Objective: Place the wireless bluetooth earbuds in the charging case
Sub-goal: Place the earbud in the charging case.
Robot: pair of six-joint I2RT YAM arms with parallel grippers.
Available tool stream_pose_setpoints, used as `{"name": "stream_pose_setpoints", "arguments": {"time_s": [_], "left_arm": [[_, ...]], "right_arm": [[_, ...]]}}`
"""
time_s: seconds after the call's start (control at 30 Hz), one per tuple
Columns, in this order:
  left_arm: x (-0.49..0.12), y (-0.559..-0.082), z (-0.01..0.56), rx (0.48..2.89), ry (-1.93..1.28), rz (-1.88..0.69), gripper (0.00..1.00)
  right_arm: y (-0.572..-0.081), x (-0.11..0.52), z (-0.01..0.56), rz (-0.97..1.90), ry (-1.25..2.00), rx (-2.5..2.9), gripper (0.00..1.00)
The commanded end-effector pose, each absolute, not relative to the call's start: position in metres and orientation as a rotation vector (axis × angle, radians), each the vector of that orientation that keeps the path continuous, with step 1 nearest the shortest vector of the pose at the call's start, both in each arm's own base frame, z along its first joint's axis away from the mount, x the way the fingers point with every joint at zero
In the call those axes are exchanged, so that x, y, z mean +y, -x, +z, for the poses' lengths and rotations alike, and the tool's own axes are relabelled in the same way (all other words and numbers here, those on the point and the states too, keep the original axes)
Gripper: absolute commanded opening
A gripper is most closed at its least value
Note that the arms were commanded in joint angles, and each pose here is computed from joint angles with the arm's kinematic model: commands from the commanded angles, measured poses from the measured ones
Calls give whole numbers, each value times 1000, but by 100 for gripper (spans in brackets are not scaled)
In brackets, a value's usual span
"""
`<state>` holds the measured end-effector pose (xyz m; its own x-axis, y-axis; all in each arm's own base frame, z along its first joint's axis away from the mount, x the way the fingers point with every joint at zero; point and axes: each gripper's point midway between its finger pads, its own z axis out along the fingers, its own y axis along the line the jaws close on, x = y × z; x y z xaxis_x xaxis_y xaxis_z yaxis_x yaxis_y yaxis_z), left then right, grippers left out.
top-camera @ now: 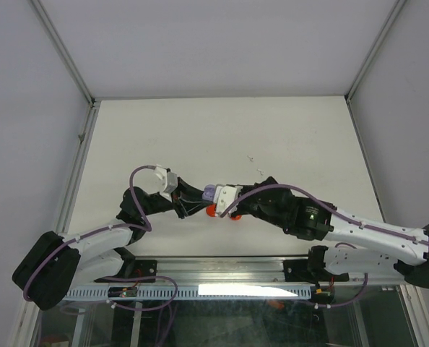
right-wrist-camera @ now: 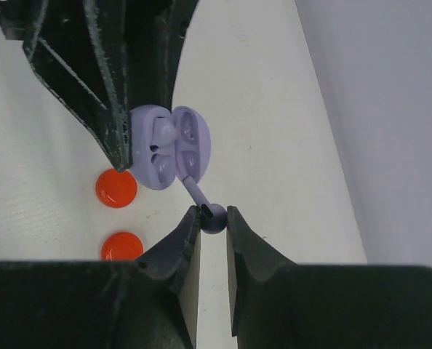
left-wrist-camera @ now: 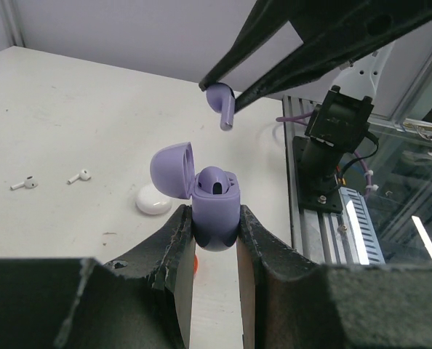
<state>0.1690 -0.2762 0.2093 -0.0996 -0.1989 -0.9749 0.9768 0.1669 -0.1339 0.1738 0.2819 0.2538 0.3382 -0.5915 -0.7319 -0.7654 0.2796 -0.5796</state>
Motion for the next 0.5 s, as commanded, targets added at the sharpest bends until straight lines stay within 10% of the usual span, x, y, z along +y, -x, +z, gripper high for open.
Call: {"name": "stream_pose_setpoints", "arguments": {"time_s": [0.0,0.47], "left_arm": [[-279,-161,240,1099,-934,-1271,0],[-282,-154,243,1090,-994,-1304,0]], "right_arm": [[-170,292,279,69,1453,1179,9],[-154,303,268,-2,1586,1071,9]]}}
